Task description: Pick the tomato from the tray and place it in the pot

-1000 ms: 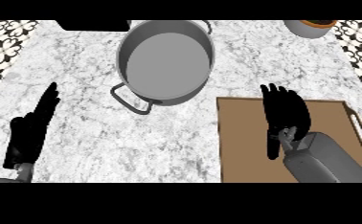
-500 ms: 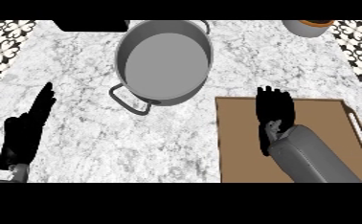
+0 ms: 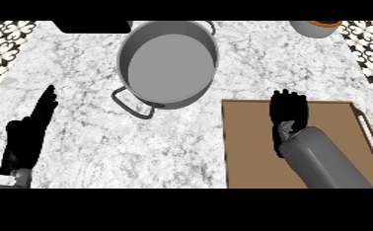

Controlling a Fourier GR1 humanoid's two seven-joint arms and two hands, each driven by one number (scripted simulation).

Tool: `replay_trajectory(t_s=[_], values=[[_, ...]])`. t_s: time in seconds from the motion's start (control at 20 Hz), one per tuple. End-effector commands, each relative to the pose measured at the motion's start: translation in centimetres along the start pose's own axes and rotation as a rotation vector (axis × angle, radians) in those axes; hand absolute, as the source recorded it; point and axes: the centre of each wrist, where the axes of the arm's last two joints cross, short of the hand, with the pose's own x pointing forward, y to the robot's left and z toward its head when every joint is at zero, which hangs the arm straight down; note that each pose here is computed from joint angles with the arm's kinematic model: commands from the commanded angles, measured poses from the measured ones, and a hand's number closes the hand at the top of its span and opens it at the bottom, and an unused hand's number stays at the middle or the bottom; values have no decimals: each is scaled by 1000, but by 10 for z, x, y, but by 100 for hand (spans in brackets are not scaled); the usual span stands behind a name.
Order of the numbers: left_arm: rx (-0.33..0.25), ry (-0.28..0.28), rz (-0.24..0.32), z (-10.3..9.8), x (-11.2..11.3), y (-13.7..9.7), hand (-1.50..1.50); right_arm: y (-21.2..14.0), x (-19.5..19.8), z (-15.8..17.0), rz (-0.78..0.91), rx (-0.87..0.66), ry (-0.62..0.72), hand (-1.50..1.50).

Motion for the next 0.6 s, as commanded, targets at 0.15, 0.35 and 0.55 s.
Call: replay_trajectory(t_s=[0.15,0.35,0.55], values=[[10,12,-8,16,-11,12,0,23,-17,-7,18,26,83,-150],[-9,-7,4,-6,-6,9,0,20,11,-12,55,81,57,150],[-18,-12,-5,4,-11,10,0,20,-4,-13,88,10,-6,150]])
